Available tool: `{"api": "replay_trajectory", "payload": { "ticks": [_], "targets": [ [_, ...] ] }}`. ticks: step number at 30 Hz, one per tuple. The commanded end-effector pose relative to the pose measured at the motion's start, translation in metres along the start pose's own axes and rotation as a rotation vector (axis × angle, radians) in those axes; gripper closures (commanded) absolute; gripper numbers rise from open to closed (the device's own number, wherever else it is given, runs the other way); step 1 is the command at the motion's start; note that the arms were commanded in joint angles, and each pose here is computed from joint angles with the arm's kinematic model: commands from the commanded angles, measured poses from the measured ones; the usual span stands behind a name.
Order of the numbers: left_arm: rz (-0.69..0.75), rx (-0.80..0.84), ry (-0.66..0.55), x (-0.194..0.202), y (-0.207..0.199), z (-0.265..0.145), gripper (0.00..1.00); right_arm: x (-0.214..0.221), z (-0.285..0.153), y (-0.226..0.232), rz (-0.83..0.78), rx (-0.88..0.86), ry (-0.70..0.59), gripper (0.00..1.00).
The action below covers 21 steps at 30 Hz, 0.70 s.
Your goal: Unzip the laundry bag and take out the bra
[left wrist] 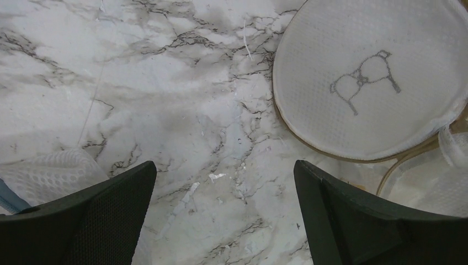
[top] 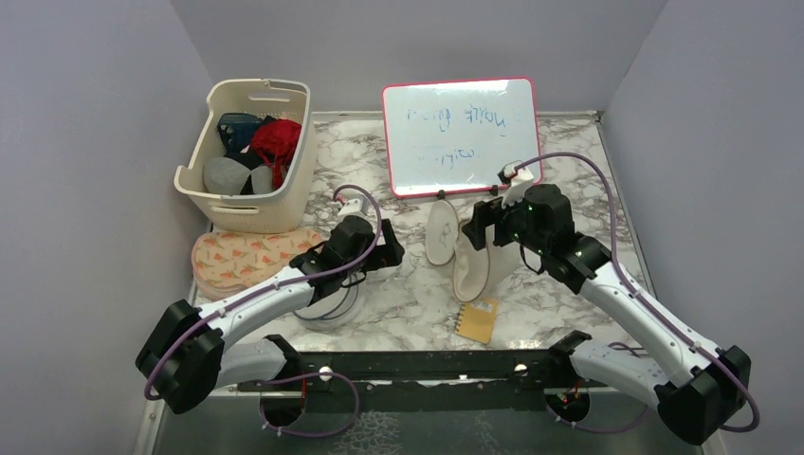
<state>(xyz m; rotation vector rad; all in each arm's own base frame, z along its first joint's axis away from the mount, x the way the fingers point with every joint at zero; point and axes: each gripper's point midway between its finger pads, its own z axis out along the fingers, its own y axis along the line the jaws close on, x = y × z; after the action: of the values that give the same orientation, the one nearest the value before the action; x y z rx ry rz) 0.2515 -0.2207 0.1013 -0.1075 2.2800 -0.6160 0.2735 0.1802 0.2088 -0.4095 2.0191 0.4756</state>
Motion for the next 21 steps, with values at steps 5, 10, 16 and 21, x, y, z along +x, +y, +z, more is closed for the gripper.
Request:
{"api": "replay_trajectory", "payload": {
  "ticks": [5, 10, 16, 21],
  "targets": [
    [-0.107, 0.030, -0.033, -0.006, -0.026, 0.008, 0.11, 0.033, 0.022, -0.023, 0.043, 0.142, 0.145, 0.13],
    [-0.083, 0.078, -0.006, -0.004, -0.039, 0.008, 0.15, 0.053, 0.020, -0.060, 0.082, 0.384, 0.240, 0.12],
    [-0.150, 0.133, 0.038, 0.012, -0.051, 0.020, 0.19, 0.051, 0.018, -0.032, 0.093, 0.205, 0.204, 0.11],
    [-0.284, 0.156, 0.059, 0.021, -0.057, 0.032, 0.23, 0.015, 0.006, 0.007, 0.094, -0.017, 0.050, 0.12]
  ]
}}
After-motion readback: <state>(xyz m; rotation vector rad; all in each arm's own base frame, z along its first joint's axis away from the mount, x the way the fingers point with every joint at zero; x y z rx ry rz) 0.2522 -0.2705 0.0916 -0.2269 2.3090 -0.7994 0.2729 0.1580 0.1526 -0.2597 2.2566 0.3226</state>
